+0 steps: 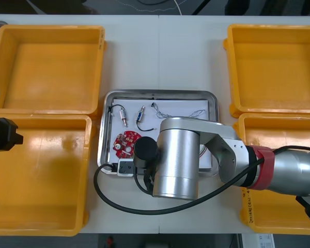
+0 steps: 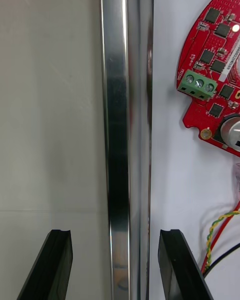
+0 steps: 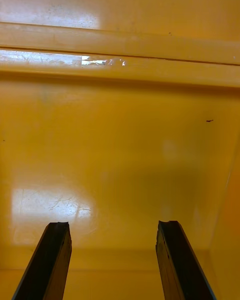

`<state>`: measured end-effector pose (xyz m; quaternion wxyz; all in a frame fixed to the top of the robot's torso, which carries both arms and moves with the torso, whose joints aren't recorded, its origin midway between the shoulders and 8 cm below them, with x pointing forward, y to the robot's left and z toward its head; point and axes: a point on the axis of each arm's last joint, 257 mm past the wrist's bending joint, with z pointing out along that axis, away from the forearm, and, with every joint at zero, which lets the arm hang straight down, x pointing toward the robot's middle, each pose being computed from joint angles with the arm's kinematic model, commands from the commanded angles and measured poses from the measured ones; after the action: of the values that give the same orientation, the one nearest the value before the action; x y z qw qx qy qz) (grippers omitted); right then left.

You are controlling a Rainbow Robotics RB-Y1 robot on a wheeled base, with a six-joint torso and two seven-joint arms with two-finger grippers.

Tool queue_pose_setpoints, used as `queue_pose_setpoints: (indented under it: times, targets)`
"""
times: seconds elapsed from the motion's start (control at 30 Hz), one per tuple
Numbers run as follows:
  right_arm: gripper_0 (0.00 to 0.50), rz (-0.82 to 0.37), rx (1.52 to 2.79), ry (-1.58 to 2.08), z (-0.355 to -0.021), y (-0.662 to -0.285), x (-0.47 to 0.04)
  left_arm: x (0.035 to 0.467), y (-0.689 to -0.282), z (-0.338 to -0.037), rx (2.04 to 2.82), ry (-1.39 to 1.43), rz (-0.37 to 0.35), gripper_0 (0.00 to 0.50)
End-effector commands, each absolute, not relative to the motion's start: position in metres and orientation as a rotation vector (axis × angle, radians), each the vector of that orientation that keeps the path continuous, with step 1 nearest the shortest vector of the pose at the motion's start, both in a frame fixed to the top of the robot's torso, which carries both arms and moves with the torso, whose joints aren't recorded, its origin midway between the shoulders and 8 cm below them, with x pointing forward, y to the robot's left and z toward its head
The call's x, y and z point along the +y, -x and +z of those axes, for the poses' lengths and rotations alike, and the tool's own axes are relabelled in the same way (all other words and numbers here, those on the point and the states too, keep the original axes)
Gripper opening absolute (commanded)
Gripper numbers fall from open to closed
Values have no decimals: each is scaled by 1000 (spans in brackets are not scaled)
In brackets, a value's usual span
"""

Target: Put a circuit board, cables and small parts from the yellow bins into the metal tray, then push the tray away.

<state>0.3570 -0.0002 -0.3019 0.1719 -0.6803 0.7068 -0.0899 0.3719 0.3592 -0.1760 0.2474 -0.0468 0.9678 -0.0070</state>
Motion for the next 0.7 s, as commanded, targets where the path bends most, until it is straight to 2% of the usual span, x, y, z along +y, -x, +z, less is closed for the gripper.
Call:
queue_pose_setpoints:
  times: [0.03, 0.27, 0.57, 0.6, 0.63, 0.7]
  targets:
    - [500, -259, 1926, 1971, -298, -357, 20, 369, -364, -170, 2638, 59, 49, 500]
    - [500, -344, 1880, 1975, -304, -365, 16, 369, -364, -170, 2638, 59, 49, 500]
    - [500, -363, 1885, 1956, -306, -371, 20, 369, -364, -170, 2638, 59, 49, 500]
    - [452, -363, 1884, 1955, -305, -371, 21, 369, -364, -170, 2638, 59, 49, 500]
    - [371, -362, 1881, 1957, -305, -371, 22, 369, -364, -170, 2638, 59, 49, 500]
    - [53, -361, 1882, 1956, -305, -371, 22, 369, -364, -170, 2638, 59, 49, 500]
